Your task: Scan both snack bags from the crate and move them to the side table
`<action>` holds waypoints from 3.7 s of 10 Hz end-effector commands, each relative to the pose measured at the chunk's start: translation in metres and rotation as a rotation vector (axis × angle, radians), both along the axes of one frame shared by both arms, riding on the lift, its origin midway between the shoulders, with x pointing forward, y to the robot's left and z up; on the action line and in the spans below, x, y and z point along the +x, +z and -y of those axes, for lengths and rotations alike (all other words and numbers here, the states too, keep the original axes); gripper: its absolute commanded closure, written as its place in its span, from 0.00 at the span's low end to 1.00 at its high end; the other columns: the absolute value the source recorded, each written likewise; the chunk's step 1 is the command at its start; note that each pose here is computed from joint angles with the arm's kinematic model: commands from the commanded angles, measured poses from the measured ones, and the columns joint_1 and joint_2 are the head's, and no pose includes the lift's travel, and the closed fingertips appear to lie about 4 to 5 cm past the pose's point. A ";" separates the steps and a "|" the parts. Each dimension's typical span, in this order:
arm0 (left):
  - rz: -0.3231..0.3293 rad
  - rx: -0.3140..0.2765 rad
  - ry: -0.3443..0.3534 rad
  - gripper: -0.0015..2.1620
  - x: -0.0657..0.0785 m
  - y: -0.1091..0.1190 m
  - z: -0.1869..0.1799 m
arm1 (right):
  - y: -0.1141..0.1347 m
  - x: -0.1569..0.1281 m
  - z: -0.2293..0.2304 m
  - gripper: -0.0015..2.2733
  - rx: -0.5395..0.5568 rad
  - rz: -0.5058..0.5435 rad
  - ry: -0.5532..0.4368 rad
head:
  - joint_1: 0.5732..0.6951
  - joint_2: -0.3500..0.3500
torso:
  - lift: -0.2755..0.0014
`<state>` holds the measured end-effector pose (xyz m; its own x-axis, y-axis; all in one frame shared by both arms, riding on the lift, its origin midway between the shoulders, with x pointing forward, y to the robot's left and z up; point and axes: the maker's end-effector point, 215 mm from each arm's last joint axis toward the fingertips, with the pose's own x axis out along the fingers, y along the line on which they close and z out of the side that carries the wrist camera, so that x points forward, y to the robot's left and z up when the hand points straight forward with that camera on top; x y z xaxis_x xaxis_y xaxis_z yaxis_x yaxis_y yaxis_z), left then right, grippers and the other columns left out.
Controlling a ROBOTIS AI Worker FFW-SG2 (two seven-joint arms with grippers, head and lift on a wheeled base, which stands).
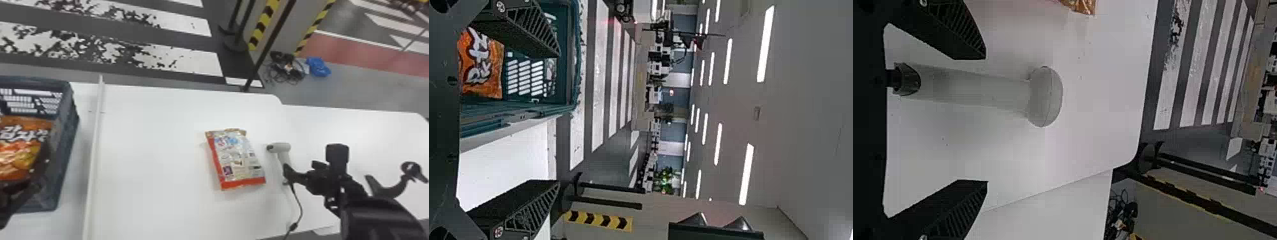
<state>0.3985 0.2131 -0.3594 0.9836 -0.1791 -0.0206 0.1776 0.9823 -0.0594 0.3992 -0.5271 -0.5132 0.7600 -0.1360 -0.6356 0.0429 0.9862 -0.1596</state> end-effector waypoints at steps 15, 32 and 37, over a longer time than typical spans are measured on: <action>-0.016 0.000 0.015 0.05 -0.005 -0.007 -0.004 | -0.018 0.026 -0.012 0.99 0.004 -0.136 0.101 | 1.00 0.00 | 0.72; -0.009 -0.001 0.013 0.05 -0.004 -0.004 -0.003 | 0.024 -0.023 -0.125 0.99 0.178 -0.149 0.184 | 1.00 0.10 | 0.72; -0.015 0.000 0.011 0.05 -0.006 -0.006 -0.002 | 0.018 -0.021 -0.125 0.99 0.182 -0.166 0.181 | 1.00 0.11 | 0.72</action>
<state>0.3927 0.2150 -0.3647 0.9851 -0.1683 -0.0347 0.1660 0.9842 -0.0623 0.3776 -0.4021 -0.4950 0.6456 0.1186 -0.7544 -0.1479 0.9886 0.0288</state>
